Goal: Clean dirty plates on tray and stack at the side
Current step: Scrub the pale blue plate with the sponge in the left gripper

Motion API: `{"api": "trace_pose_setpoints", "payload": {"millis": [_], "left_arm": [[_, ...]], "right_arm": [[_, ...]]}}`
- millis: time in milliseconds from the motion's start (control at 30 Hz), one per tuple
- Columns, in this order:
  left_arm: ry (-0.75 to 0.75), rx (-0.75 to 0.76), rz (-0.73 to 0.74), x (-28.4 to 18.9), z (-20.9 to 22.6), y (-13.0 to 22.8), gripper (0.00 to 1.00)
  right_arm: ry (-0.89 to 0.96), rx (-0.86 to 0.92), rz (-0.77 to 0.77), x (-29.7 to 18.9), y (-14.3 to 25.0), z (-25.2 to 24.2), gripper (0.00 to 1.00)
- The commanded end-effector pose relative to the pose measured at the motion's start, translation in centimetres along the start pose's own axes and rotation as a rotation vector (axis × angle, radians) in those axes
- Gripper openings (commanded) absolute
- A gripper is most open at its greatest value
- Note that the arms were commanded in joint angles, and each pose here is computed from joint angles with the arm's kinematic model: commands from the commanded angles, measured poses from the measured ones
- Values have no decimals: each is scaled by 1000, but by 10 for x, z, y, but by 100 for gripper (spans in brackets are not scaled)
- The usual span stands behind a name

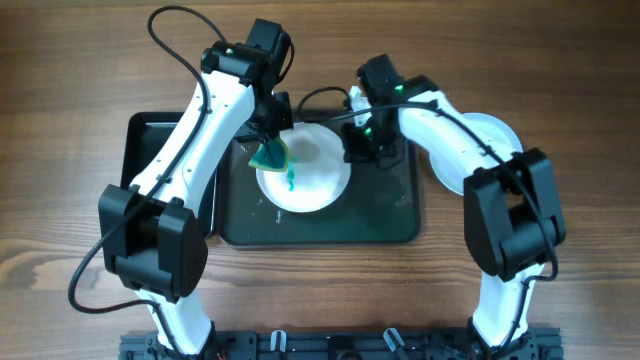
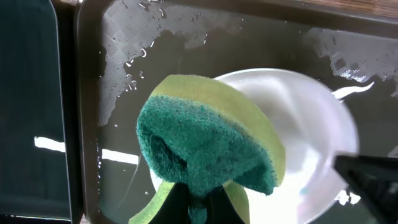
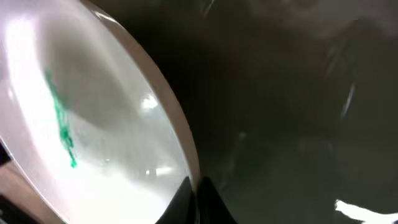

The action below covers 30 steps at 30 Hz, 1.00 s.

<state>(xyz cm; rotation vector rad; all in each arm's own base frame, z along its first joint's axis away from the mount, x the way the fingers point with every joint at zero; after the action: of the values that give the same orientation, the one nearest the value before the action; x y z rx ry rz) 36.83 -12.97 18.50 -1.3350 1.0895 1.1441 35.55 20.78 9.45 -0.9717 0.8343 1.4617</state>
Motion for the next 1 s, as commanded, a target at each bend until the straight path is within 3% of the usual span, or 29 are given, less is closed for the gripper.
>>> {"api": "trace_pose_setpoints", "payload": {"millis": [0,100,167,400,600,800,967], "left_arm": [[25,-13,-36,-14,-1,-1,4],[24,-13,-35,-13,-1,-1,4],[24,-13,-34,-13,-1,-1,4],[23,-13,-33,-13,-1,-1,4],[23,-14,-33,-13,-1,-1,4],[10,-35,-3,0,-2,-1,4],[-24,-5,75,55,0,7,4]], "right_arm": [[8,84,-10,1,3,1,4],[14,99,6,12,2,-4,29],[23,130,24,20,3,-7,31],[-9,177,88,37,8,-10,29],[-30,231,64,52,12,-10,5],[-37,253,50,57,12,-12,4],[-37,244,52,58,12,-12,4]]}}
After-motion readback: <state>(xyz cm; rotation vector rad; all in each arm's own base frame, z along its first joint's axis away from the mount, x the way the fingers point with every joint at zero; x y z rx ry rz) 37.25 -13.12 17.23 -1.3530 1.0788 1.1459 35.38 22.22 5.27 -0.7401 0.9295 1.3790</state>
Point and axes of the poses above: each gripper's point midway between its finger pads, its own x axis out along the fingers, its own z axis along the line the jaws close on, y = z × x, the point moved 6 cm from there along -x, back along the fingers, and after that the axes turned 4 degrees about x, right-handed, at the moved point
